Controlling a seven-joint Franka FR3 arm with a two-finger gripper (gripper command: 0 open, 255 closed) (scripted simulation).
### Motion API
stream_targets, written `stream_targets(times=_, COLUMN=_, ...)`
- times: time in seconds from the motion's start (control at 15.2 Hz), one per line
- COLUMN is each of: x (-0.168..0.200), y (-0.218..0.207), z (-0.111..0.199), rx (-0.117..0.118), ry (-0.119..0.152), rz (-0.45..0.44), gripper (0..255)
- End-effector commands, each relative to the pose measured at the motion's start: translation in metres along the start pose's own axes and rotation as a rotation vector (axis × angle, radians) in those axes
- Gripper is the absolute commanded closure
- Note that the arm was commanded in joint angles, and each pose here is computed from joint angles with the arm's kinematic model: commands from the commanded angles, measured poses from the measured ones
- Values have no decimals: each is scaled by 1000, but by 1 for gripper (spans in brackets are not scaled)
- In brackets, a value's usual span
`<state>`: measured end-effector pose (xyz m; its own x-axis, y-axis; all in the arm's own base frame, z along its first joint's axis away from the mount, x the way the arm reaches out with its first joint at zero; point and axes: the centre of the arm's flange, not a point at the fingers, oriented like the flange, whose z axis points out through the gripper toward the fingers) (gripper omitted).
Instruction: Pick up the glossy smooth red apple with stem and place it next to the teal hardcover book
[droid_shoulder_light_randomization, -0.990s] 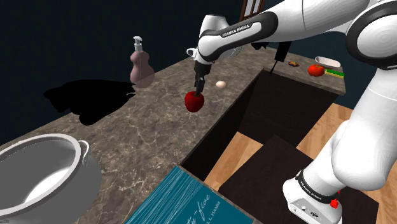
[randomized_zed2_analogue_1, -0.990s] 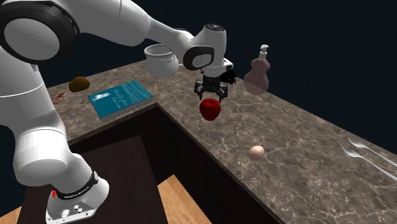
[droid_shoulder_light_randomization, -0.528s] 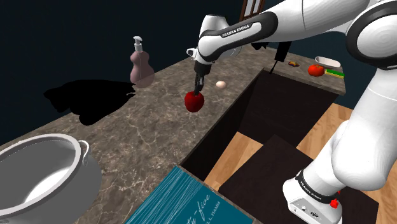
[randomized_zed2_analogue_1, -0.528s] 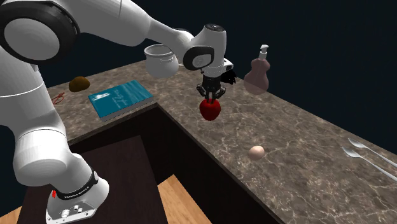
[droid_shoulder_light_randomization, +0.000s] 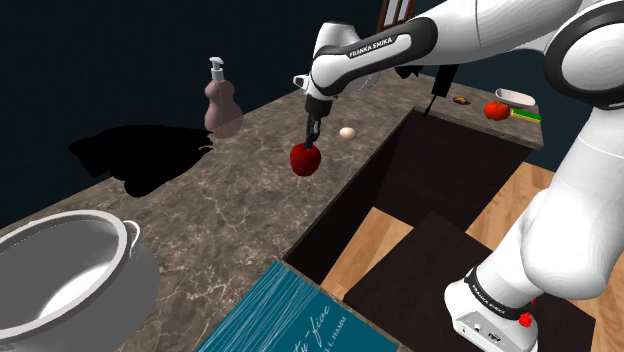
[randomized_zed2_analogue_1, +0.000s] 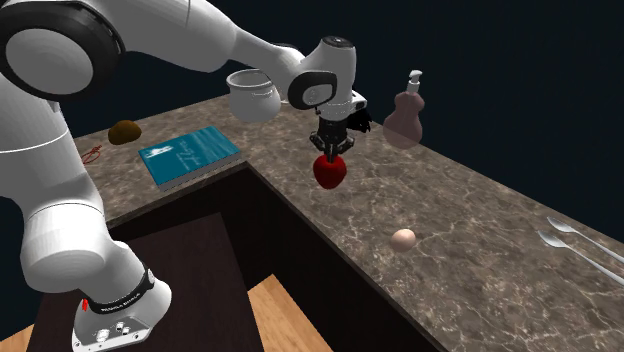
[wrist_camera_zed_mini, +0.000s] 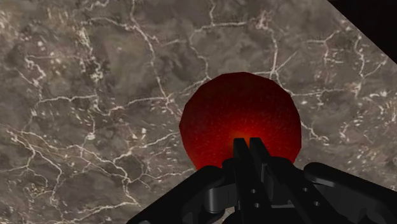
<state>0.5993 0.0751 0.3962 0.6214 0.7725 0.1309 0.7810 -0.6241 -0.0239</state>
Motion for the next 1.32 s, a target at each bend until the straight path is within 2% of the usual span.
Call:
stream_targets(times=0.0, x=1, y=-1, z=-8, rx=0, ry=0, rz=0, gripper=255)
stream_targets(times=1.25, x=14, y=-3, z=-107, rx=0, ry=0, rz=0, gripper=255)
